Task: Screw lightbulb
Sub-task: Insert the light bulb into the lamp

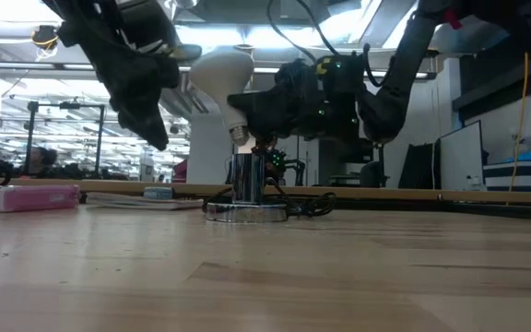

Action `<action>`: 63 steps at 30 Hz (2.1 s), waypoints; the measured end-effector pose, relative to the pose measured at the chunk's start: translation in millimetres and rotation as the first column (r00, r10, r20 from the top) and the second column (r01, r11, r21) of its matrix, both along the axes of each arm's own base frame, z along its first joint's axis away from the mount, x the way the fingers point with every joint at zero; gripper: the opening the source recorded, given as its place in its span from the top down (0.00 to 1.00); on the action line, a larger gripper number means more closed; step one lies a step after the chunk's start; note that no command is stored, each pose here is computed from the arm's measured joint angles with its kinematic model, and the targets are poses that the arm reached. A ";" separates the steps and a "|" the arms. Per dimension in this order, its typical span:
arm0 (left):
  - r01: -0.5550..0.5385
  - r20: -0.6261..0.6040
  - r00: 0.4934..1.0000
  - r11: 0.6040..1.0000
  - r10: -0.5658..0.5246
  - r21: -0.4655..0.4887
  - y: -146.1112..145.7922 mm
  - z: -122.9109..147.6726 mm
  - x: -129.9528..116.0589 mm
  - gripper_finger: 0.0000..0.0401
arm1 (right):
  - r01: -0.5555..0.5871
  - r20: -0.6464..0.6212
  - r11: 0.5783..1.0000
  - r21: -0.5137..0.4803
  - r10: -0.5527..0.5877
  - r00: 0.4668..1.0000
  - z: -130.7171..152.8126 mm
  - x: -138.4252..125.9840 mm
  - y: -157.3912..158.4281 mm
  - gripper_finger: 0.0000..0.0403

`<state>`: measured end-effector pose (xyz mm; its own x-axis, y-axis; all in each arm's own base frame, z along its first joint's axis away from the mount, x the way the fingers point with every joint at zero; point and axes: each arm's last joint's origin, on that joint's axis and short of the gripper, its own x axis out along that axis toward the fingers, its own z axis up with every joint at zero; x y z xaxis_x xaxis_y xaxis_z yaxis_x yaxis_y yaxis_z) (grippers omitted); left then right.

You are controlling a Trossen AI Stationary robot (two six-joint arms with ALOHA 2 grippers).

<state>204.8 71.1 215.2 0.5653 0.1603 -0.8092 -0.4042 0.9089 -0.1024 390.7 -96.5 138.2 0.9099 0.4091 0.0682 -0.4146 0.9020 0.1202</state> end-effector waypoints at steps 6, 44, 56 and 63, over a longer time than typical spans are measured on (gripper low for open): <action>0.095 0.023 0.995 0.995 -0.095 0.000 -5.7 1.1 3.3 0.61 | 0.008 -0.039 1.000 0.019 -0.007 0.999 -12.5 -10.0 8.8 0.58; 0.248 0.224 0.946 0.968 -0.233 -0.041 -37.7 12.9 23.6 0.61 | 0.372 0.002 0.922 -0.112 -0.374 0.928 -30.3 -19.9 82.3 0.58; 0.231 0.292 0.929 0.973 -0.226 0.019 -38.7 19.0 29.3 0.61 | 0.364 -0.007 0.924 -0.115 -0.367 0.930 -31.1 -19.7 82.5 0.58; 0.228 0.286 0.932 0.973 -0.224 0.018 -38.5 18.5 28.9 0.61 | 0.363 -0.009 0.924 -0.117 -0.367 0.930 -31.2 -19.5 82.5 0.58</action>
<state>233.7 32.6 233.7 0.7917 -0.0096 -0.6109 -0.1405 0.9702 -0.1973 371.2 -14.0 107.0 0.9986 0.0515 0.0120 -0.0518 0.9985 0.0180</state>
